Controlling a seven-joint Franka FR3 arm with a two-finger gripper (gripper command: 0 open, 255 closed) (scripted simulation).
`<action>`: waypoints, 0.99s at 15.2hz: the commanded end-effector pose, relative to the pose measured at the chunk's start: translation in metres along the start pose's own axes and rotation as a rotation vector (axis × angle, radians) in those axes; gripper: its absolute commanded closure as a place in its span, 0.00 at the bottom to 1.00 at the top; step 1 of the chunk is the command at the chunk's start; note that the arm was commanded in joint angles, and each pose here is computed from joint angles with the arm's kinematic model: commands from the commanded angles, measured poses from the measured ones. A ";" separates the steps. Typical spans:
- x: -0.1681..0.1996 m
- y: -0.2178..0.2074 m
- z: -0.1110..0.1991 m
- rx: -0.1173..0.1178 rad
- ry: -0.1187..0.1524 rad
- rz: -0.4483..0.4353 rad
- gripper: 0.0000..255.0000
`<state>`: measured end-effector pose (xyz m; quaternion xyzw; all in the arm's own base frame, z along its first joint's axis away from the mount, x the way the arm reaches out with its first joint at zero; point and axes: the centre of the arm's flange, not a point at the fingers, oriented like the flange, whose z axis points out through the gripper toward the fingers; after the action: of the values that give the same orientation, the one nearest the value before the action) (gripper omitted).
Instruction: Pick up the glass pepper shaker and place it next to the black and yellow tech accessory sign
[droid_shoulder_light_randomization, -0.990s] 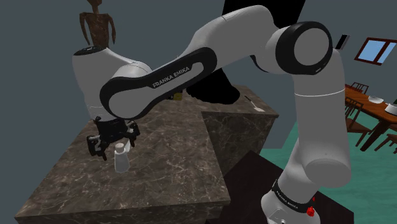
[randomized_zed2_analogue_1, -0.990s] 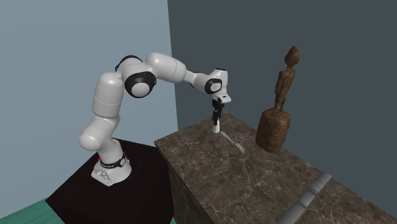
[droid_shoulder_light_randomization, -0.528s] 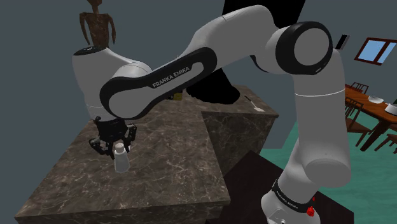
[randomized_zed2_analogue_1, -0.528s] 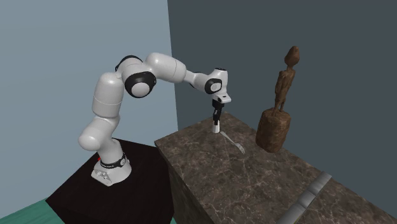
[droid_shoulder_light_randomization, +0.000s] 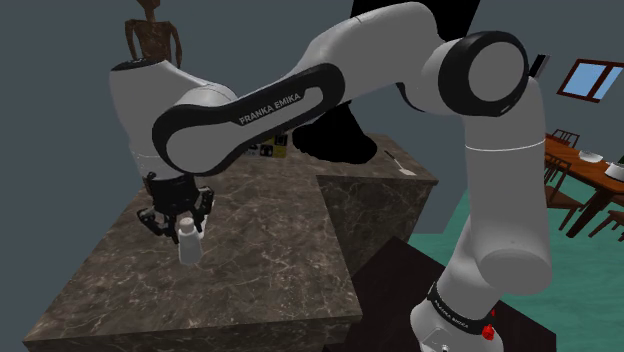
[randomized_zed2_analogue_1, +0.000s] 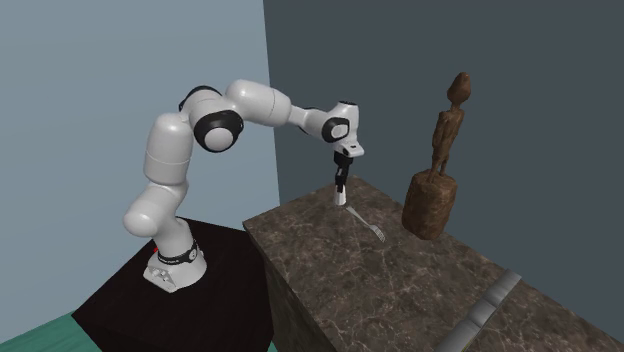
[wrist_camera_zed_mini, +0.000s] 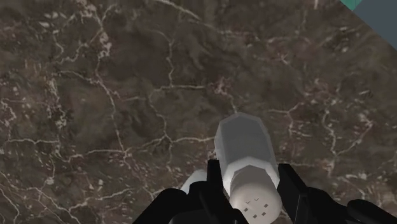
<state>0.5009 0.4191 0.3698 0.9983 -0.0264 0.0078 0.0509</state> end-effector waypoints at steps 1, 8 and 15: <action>-0.001 0.002 -0.011 0.000 0.000 0.000 1.00; 0.000 0.005 -0.047 0.000 0.000 0.000 1.00; 0.001 0.009 -0.084 0.000 0.000 0.000 1.00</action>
<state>0.4998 0.4195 0.4496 0.9983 -0.0263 0.0078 0.0509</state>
